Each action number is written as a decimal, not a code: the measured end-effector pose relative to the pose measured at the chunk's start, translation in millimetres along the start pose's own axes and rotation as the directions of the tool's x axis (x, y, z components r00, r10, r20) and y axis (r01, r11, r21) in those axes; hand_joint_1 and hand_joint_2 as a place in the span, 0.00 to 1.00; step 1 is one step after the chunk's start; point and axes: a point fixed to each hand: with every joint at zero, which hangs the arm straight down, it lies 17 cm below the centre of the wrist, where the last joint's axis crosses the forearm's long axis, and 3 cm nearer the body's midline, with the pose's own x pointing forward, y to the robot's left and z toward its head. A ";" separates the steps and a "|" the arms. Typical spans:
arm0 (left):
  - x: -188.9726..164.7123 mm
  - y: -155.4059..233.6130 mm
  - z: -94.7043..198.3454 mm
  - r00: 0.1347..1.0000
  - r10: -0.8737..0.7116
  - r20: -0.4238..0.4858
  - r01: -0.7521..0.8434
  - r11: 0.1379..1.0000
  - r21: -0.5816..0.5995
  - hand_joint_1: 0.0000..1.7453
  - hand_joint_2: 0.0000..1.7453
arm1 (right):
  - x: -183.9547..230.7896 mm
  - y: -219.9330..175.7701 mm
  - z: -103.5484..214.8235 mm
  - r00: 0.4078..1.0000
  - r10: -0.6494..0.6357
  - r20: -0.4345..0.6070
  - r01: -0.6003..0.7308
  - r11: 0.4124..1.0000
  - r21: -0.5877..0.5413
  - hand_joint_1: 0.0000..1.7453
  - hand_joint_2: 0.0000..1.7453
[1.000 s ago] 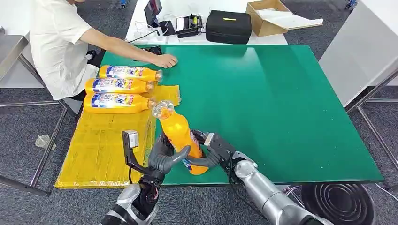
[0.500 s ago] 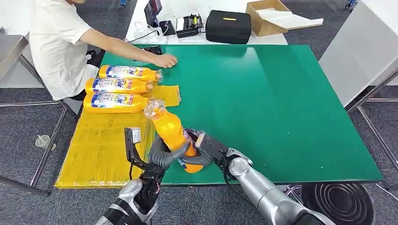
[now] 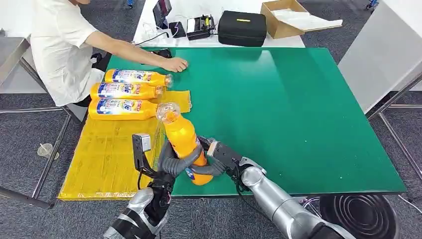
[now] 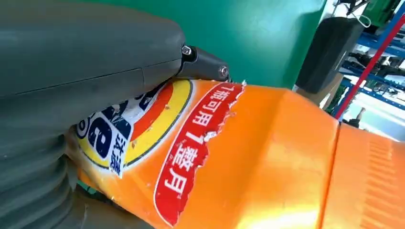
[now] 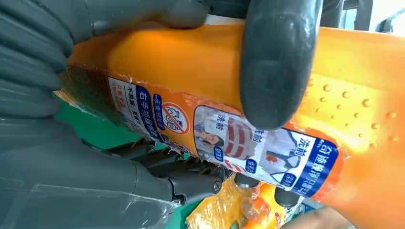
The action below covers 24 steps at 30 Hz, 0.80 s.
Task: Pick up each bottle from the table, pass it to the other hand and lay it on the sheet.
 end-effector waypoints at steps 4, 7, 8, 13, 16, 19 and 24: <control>4.6 1.5 0.0 1.000 0.006 0.019 -0.006 1.000 0.004 1.00 1.00 | 1.0 5.9 0.4 1.000 -0.018 0.008 0.018 1.000 0.015 0.00 1.00; 8.2 0.9 2.8 0.999 0.026 0.033 -0.026 1.000 0.007 1.00 1.00 | -0.2 8.6 1.3 1.000 -0.027 0.013 0.027 1.000 0.005 0.00 0.00; 9.7 0.1 4.4 0.999 0.035 0.039 -0.035 0.999 0.007 1.00 1.00 | -0.9 9.0 1.1 1.000 -0.026 0.014 0.026 1.000 -0.007 0.00 0.00; 16.3 2.7 17.5 0.994 0.082 0.071 -0.084 0.996 0.021 1.00 1.00 | -2.6 8.9 3.6 0.999 0.019 0.032 -0.016 0.996 -0.088 0.00 0.00; 26.9 14.4 29.0 0.990 0.053 0.133 -0.065 0.994 0.093 1.00 1.00 | -2.1 13.8 7.3 0.995 0.093 0.039 -0.086 0.984 -0.153 0.00 0.00; 54.3 27.7 33.7 0.974 -0.020 0.225 -0.022 0.983 0.183 1.00 1.00 | -1.8 18.9 15.4 0.990 0.136 0.037 -0.125 0.971 -0.203 0.00 0.00; 120.0 54.7 51.9 0.755 -0.534 0.381 0.334 0.813 0.477 1.00 1.00 | -9.0 29.7 39.6 0.978 0.209 0.012 -0.198 0.943 -0.266 0.00 0.00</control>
